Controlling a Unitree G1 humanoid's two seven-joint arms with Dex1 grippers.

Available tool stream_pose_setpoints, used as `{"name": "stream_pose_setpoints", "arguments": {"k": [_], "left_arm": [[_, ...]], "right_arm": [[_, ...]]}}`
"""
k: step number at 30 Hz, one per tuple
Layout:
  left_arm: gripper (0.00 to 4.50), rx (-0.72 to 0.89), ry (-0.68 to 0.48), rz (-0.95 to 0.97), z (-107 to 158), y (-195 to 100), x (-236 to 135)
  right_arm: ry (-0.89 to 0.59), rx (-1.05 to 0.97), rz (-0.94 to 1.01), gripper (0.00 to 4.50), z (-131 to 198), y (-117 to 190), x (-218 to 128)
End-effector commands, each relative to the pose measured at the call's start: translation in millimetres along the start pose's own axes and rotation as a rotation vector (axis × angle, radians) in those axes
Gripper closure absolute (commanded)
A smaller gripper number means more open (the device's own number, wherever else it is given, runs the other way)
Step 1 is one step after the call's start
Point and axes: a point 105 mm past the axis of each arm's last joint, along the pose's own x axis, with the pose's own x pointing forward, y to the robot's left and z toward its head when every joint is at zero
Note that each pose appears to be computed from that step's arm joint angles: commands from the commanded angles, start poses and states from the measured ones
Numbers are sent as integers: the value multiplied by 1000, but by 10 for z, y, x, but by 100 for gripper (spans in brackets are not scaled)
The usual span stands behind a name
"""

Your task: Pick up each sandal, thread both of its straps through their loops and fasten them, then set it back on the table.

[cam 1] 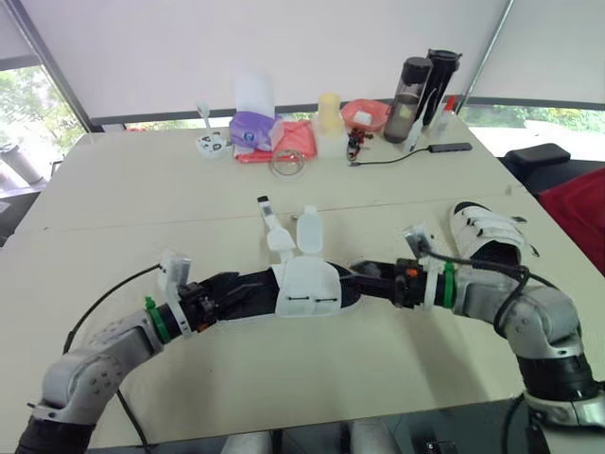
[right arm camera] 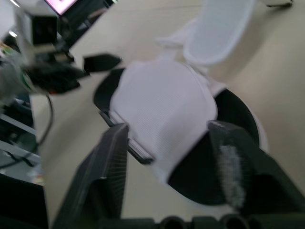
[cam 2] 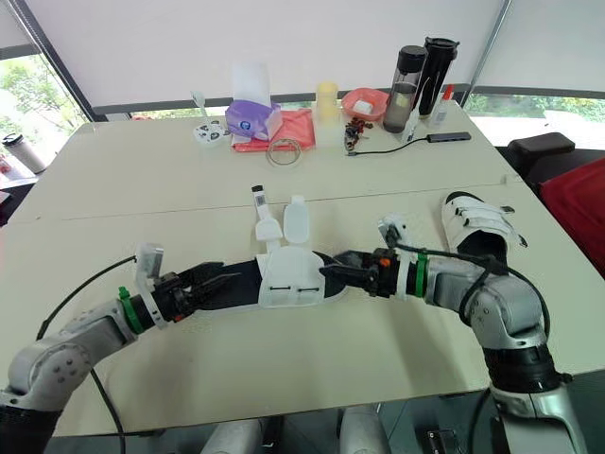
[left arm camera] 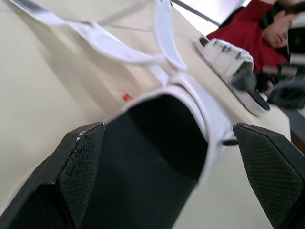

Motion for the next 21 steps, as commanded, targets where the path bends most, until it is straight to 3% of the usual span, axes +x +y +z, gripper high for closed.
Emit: {"name": "stream_pose_setpoints", "arguments": {"k": [1,2,3,13,21], "left_arm": [[0,17,-40,-28,188,6,37],[0,21,-37,-44,208,0,61],[0,24,-33,-55,220,-5,76],[0,-25,81,-130,271,306,453],[0,-128,143,-197,229,506,687]], "right_arm": [[-14,-121,-15,379,57,-11,-3],[-17,-132,-20,432,51,-28,-3],[-20,-140,-21,442,47,-37,-3],[111,-287,19,442,-204,-48,123],[119,-322,22,442,-194,-84,270]]}}
